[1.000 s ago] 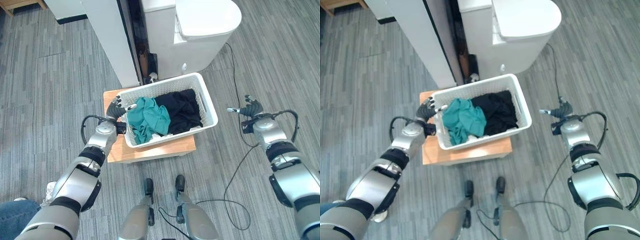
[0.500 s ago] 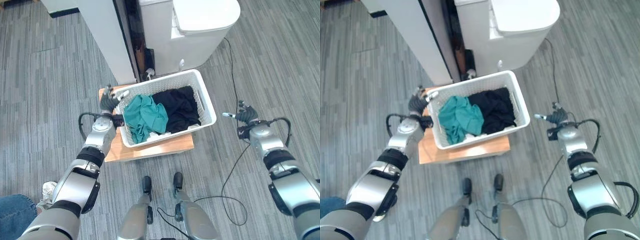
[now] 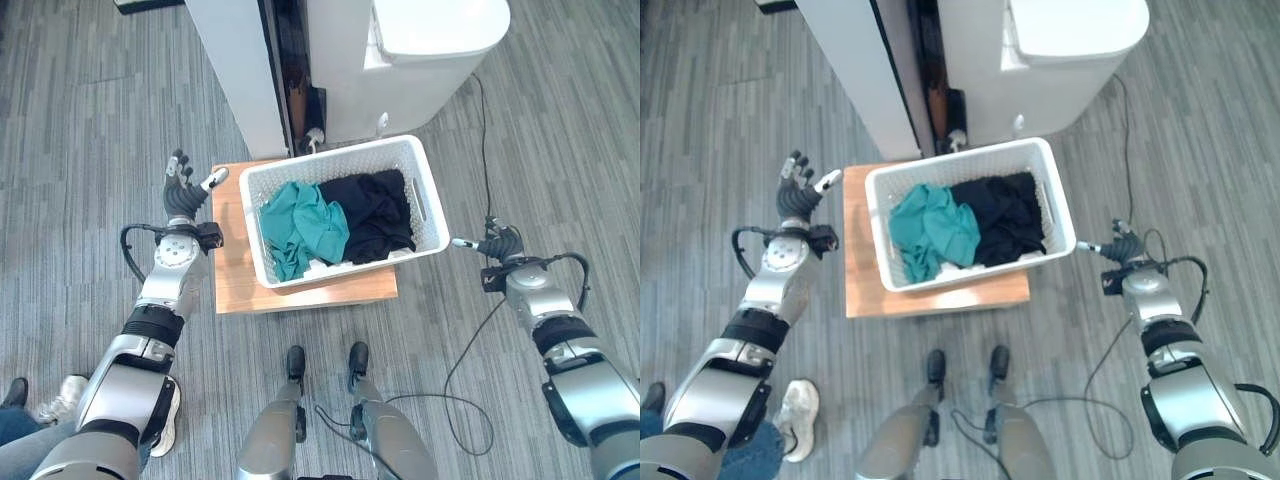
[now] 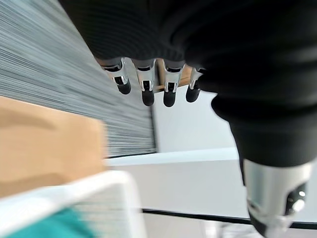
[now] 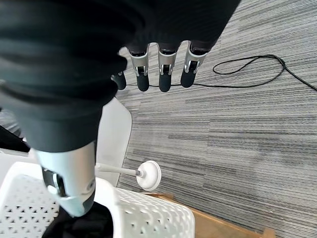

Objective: Grab the laundry basket,head to the washer,open it,put in the laundry and shut it.

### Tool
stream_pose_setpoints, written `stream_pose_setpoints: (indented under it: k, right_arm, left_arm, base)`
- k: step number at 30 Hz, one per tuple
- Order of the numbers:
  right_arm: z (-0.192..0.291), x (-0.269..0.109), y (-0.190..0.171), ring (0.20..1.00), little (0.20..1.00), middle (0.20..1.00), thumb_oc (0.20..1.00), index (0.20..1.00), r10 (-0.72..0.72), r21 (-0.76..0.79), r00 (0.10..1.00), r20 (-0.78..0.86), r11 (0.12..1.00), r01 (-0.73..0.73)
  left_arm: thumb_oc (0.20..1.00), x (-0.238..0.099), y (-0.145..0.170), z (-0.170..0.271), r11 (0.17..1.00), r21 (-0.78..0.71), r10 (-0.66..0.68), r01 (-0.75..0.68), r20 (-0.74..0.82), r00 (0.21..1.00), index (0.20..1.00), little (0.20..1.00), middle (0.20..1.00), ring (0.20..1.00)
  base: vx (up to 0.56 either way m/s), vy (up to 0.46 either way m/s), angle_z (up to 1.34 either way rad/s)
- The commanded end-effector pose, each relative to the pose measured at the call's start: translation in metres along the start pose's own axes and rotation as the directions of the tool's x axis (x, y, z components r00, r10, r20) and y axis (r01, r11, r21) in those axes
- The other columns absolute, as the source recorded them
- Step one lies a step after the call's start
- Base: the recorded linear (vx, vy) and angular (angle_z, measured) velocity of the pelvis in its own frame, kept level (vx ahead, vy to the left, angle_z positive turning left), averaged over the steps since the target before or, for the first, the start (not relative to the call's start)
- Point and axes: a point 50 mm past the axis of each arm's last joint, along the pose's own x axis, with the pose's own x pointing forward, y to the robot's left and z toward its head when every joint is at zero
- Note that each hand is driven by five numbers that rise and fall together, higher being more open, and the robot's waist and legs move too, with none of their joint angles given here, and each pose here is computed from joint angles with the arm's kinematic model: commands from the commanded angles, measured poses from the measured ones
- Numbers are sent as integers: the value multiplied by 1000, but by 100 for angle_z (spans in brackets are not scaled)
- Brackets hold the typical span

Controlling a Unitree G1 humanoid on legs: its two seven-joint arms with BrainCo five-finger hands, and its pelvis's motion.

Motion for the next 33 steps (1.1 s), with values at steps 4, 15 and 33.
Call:
stream_pose_setpoints:
  k: [4,15,33]
  right_arm:
    - [26,5,-15,1000,1000,1000,1000,1000,-35,23,997,69,999,33]
    - [20,8,-15,1000,1000,1000,1000,1000,-46,142,999,7,989,45]
    - [72,18,-10,1000,1000,1000,1000,1000,-17,45,999,32,999,16]
  left_arm:
    - [1000,7,-18,-19,998,-12,-56,55,-155,986,1000,1000,1000,1000]
    - [1000,0,-38,-37,983,-172,-114,70,-259,959,1000,1000,1000,1000]
    - [1000,17,-13,-20,959,235,-67,157,-351,934,1000,1000,1000,1000]
  base:
    - [0,0,0]
    - [0,0,0]
    - [-1,2,-2]
